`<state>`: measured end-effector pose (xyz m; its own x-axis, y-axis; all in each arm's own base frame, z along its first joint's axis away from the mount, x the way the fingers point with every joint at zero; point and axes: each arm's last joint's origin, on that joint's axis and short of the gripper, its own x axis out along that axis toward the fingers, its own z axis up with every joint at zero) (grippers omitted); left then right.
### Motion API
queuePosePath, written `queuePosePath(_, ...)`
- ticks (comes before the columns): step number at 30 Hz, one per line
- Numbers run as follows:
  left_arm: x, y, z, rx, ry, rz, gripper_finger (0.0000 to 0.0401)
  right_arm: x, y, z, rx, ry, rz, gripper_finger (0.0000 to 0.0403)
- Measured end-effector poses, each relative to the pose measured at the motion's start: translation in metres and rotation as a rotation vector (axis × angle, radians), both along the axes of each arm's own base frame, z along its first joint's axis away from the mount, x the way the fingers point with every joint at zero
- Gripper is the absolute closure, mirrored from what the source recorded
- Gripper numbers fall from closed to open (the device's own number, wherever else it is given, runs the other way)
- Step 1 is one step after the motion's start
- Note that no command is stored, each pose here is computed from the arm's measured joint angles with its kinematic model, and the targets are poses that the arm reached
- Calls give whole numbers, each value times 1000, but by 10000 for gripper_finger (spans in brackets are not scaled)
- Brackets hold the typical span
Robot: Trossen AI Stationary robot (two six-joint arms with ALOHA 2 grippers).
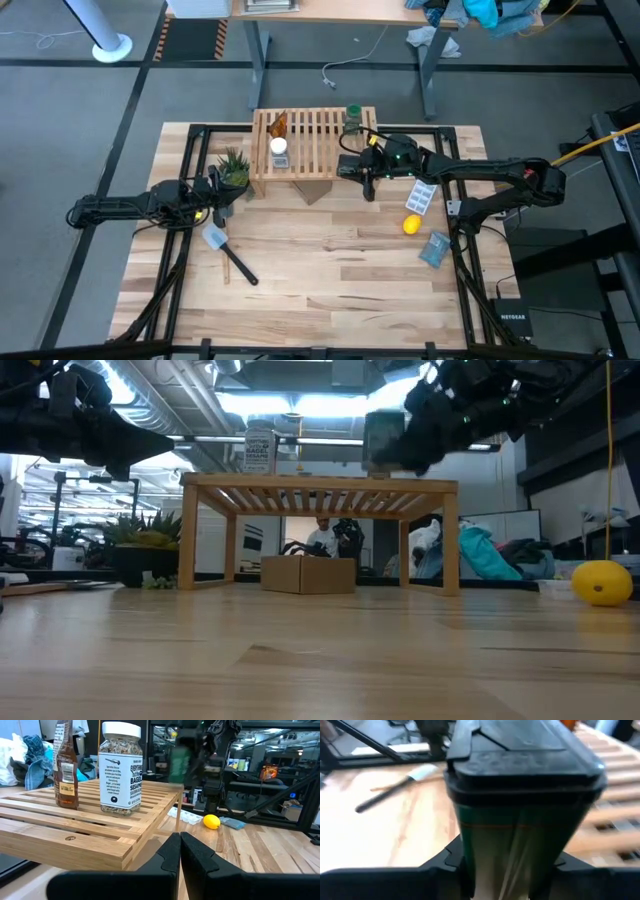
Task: Shelf spices
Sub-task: Remove the black seasoning can from the shelf to the table
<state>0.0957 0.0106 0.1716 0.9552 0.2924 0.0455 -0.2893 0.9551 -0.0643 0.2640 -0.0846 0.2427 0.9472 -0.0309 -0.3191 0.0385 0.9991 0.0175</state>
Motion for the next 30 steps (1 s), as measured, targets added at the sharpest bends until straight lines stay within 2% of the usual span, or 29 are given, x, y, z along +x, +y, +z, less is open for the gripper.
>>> queuePosePath(8, 0, 0, 0, 0, 0, 0, 396, 18, 46, 24, -18, -62, 169, 274)
queuePosePath(15, 0, 0, 0, -9, -3, -1, 396, 37, 101, 21, -35, -152, 204, 274)
queuePosePath(18, 0, 0, 0, -44, -14, -2, 396, 53, 125, 7, -39, -219, 245, 274)
queuePosePath(23, 0, 0, 0, -120, -37, -6, 396, 79, 152, -36, -15, -265, 268, 274)
queuePosePath(26, 0, -1, 0, -122, -34, -24, 396, 94, 160, -61, 27, -260, 247, 274)
queuePosePath(30, 0, -2, -1, -95, -21, -58, 396, 116, 165, -86, 21, -239, 214, 274)
